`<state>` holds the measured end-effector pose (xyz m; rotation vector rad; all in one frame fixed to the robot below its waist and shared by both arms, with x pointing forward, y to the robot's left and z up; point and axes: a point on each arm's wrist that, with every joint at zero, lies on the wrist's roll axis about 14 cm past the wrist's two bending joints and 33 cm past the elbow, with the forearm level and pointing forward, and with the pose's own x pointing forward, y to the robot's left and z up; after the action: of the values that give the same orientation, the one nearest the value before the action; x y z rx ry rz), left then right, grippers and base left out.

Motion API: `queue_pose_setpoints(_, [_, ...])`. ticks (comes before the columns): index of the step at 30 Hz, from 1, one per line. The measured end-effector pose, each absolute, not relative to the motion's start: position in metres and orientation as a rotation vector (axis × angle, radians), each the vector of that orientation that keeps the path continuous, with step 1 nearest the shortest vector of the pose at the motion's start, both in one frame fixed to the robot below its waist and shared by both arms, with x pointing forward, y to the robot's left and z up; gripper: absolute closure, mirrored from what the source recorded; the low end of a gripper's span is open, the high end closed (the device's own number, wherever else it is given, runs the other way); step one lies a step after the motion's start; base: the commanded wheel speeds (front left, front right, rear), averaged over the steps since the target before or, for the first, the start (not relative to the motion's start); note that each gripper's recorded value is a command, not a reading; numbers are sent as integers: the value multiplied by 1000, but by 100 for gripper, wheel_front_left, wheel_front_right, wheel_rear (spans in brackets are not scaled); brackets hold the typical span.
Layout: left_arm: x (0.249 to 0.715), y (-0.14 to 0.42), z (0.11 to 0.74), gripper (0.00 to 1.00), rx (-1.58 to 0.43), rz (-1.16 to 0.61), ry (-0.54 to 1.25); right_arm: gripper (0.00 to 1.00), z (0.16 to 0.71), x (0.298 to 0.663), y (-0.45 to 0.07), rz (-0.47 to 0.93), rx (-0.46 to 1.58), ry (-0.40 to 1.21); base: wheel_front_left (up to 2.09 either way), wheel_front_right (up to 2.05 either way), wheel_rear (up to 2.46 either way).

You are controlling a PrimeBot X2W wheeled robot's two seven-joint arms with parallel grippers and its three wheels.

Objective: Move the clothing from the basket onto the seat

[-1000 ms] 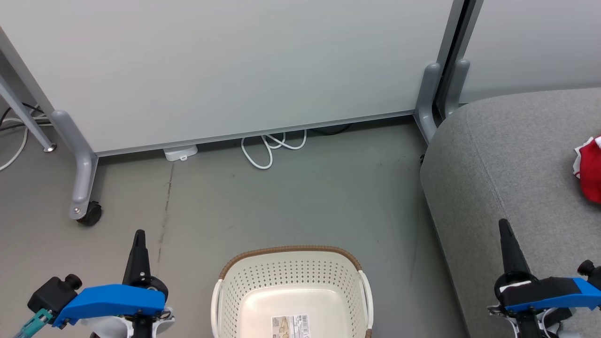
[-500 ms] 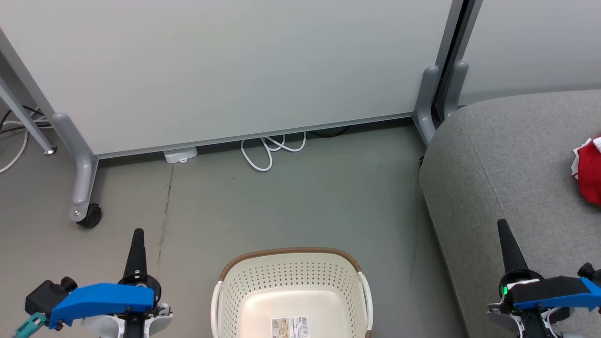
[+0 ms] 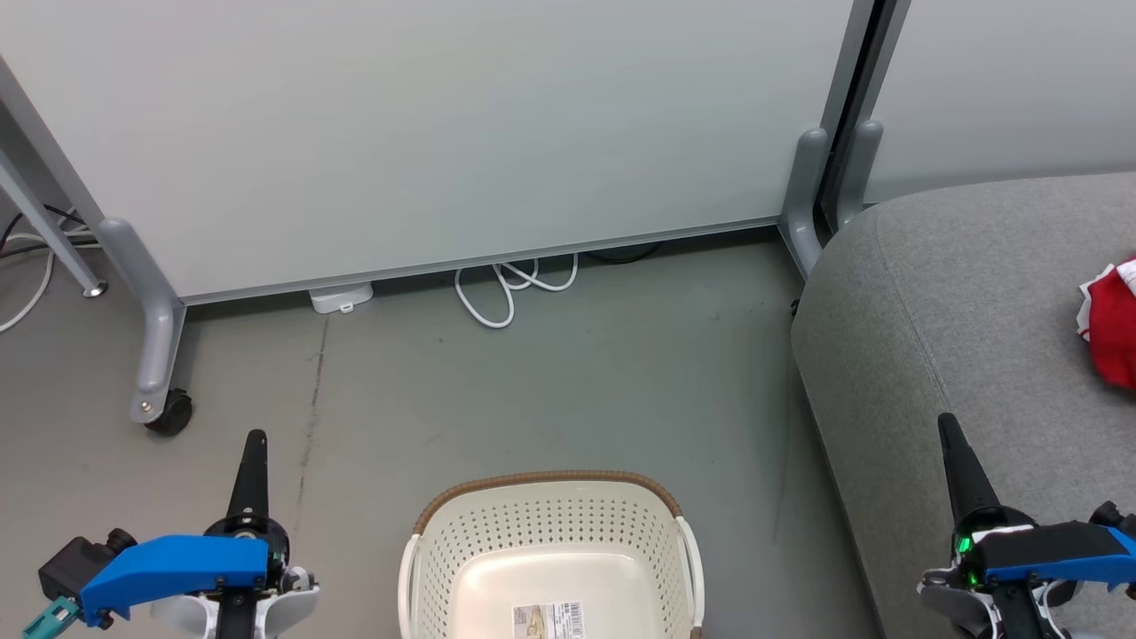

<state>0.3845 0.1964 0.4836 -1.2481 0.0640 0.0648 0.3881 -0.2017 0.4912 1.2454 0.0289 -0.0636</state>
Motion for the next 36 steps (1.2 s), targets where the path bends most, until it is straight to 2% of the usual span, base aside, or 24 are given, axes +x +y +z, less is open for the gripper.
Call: queue_pose_setpoints(36, [387,200,499,100,-1530,24,22,100,501,387,-199,-18,1530,15,0,0,0])
